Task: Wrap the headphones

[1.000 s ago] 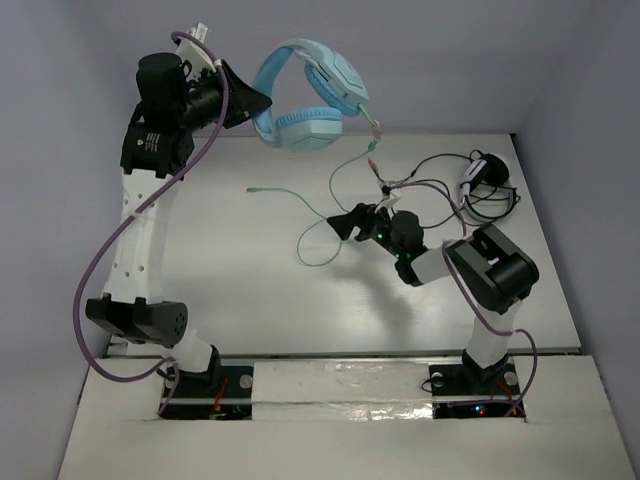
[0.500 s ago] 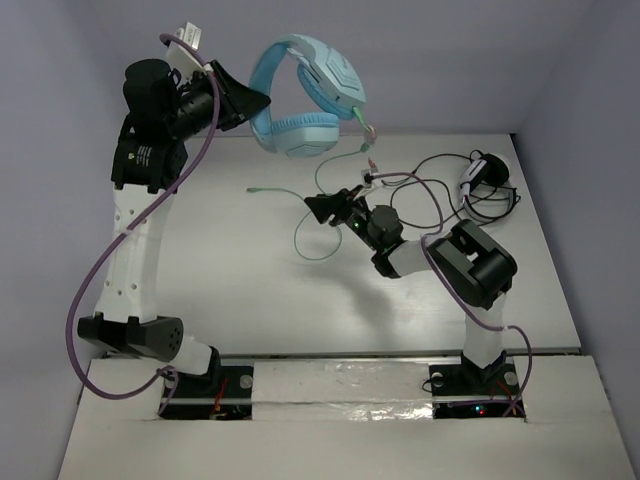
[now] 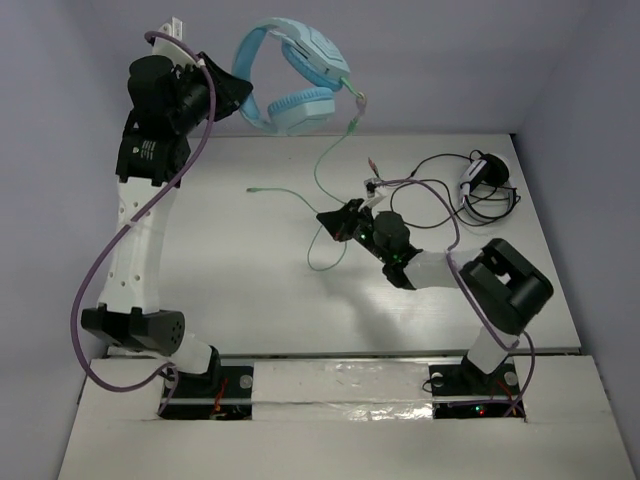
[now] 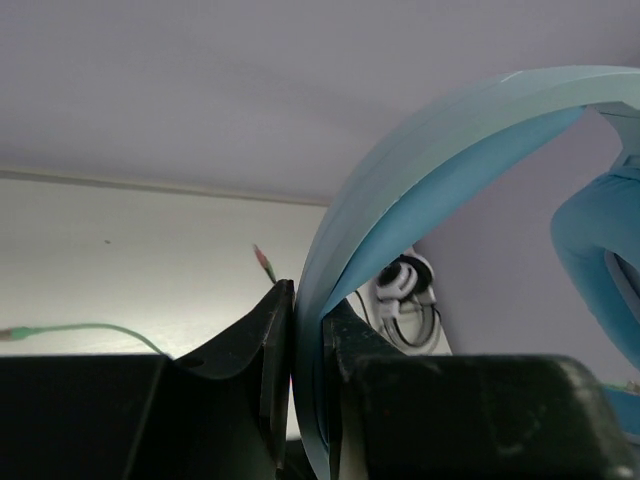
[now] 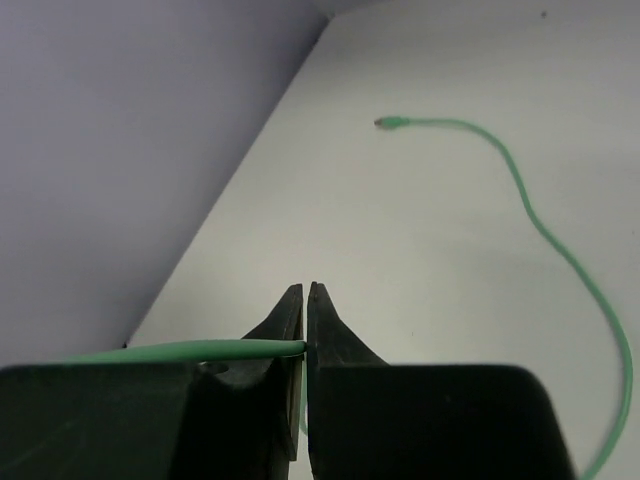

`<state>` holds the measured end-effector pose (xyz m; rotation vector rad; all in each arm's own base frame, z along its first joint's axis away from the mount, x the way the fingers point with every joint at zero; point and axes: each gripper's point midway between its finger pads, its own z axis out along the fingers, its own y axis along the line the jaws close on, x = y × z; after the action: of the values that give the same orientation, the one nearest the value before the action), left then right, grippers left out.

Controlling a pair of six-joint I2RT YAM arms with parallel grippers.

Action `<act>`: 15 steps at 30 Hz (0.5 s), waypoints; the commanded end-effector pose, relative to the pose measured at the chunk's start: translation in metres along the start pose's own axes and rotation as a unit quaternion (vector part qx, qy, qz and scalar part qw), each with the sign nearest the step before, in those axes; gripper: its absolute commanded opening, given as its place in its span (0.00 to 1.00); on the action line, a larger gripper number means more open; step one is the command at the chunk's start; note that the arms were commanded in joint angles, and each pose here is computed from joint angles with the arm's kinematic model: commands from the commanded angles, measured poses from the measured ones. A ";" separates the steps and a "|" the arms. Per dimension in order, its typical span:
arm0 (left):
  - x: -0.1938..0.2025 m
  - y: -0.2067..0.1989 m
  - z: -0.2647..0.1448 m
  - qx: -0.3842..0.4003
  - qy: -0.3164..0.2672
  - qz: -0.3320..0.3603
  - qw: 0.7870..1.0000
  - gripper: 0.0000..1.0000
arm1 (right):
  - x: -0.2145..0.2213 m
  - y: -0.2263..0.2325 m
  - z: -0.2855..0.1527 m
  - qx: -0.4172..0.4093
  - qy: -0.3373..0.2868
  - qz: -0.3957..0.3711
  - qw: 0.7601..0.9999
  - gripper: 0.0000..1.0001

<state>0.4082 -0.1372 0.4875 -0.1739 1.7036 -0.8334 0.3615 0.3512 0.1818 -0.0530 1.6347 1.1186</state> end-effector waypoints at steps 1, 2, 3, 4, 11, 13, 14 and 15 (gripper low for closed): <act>-0.032 0.037 0.027 -0.061 -0.087 -0.007 0.994 0.00 | 0.033 -0.010 -0.028 0.085 0.099 -0.028 0.991 0.00; -0.027 0.052 0.033 -0.076 -0.085 -0.013 0.993 0.00 | 0.030 -0.015 -0.033 0.107 0.104 -0.030 0.988 0.00; -0.020 0.061 0.040 -0.083 -0.079 -0.025 0.993 0.00 | 0.028 -0.015 -0.039 0.125 0.111 -0.034 0.985 0.00; -0.006 0.081 0.049 -0.104 -0.075 -0.030 0.991 0.00 | 0.030 -0.024 -0.053 0.165 0.139 -0.044 0.976 0.00; 0.056 0.133 0.056 -0.139 -0.054 -0.070 0.986 0.00 | 0.021 -0.046 -0.094 0.267 0.217 -0.125 0.931 0.00; 0.067 0.132 0.052 -0.145 -0.052 -0.062 0.986 0.00 | 0.021 -0.041 -0.099 0.269 0.241 -0.145 0.921 0.00; 0.079 0.137 0.052 -0.156 -0.043 -0.058 0.985 0.00 | 0.025 -0.035 -0.100 0.262 0.257 -0.156 0.917 0.00; 0.085 0.138 0.051 -0.161 -0.040 -0.050 0.985 0.00 | 0.027 -0.028 -0.100 0.256 0.270 -0.168 0.913 0.00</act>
<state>0.4659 -0.0882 0.2377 -0.5785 2.0566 -0.4918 0.3122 0.2902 0.1418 -0.1619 2.1802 0.5440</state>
